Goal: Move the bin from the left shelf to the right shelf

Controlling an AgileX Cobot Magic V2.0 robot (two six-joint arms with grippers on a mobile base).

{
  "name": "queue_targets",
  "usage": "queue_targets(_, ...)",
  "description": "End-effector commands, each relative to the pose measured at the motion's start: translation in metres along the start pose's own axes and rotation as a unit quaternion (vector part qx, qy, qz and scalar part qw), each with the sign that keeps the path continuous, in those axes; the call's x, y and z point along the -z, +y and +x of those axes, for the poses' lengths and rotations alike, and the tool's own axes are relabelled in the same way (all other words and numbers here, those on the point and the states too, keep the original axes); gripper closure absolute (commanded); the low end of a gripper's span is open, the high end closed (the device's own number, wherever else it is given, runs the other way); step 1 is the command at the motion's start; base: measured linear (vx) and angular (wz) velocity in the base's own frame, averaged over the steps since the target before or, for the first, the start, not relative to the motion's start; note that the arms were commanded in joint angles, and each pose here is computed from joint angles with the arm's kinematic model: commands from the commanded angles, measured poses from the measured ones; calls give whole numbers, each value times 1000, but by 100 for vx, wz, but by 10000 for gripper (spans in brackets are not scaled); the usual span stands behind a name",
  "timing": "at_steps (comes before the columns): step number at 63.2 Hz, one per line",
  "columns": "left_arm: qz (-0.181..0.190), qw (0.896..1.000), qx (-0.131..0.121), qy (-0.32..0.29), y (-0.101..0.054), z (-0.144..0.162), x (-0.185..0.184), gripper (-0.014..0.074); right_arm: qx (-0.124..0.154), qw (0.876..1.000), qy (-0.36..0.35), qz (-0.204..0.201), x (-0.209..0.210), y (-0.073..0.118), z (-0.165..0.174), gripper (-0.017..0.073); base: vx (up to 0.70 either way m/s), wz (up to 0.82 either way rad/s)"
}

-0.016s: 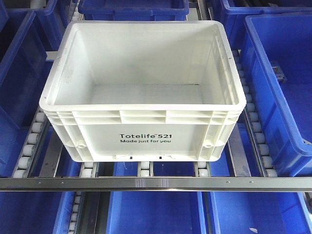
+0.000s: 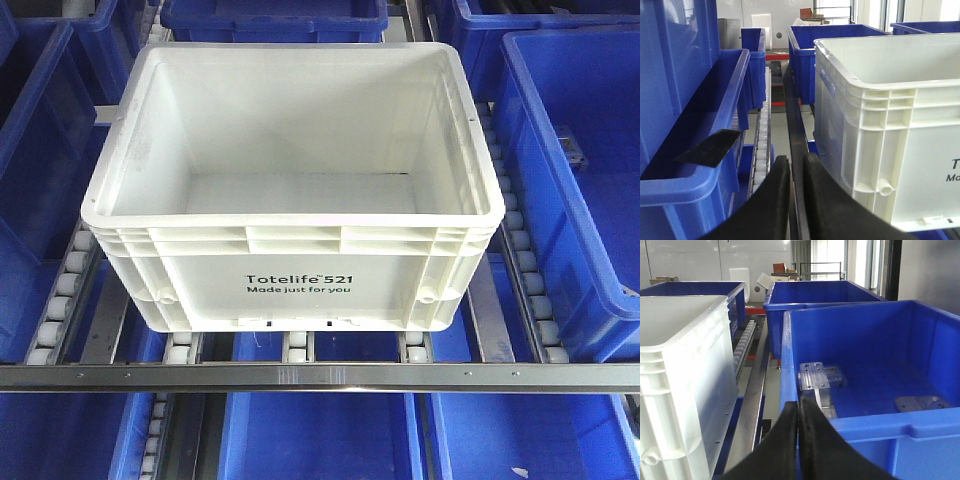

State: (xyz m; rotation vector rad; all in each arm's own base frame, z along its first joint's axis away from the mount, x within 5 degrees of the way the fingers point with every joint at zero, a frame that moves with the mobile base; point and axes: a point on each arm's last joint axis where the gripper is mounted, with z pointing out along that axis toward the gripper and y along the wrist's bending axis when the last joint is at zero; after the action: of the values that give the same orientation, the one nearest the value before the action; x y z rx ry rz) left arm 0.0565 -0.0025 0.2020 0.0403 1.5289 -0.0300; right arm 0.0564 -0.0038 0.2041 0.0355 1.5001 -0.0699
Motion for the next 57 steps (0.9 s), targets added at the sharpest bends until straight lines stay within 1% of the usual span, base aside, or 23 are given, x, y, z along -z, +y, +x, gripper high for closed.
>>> queue_targets(1, 0, 999, 6, -51, 0, -14, 2, 538, 10, 999, -42, -1, 1, 1, -5, 568, 0, 0)
queue_targets(5, 0, 999, 6, -51, 0, -14, 2, 538, 10, 999, -42, -5, 1, 1, -5, 568, 0, 0)
queue_targets(13, 0, 999, 6, -51, 0, -14, 2, 538, 6, 998, -43, -34, 1, 4, -5, 568, 0, 0)
queue_targets(18, 0, 999, 6, -51, 0, -14, 2, 538, 6, 998, -43, -41, 1, 5, -5, 568, 0, 0)
queue_targets(57, 0, 999, 6, -51, 0, -14, 2, 538, 6, 998, -43, -41, 1, 5, -5, 568, 0, 0)
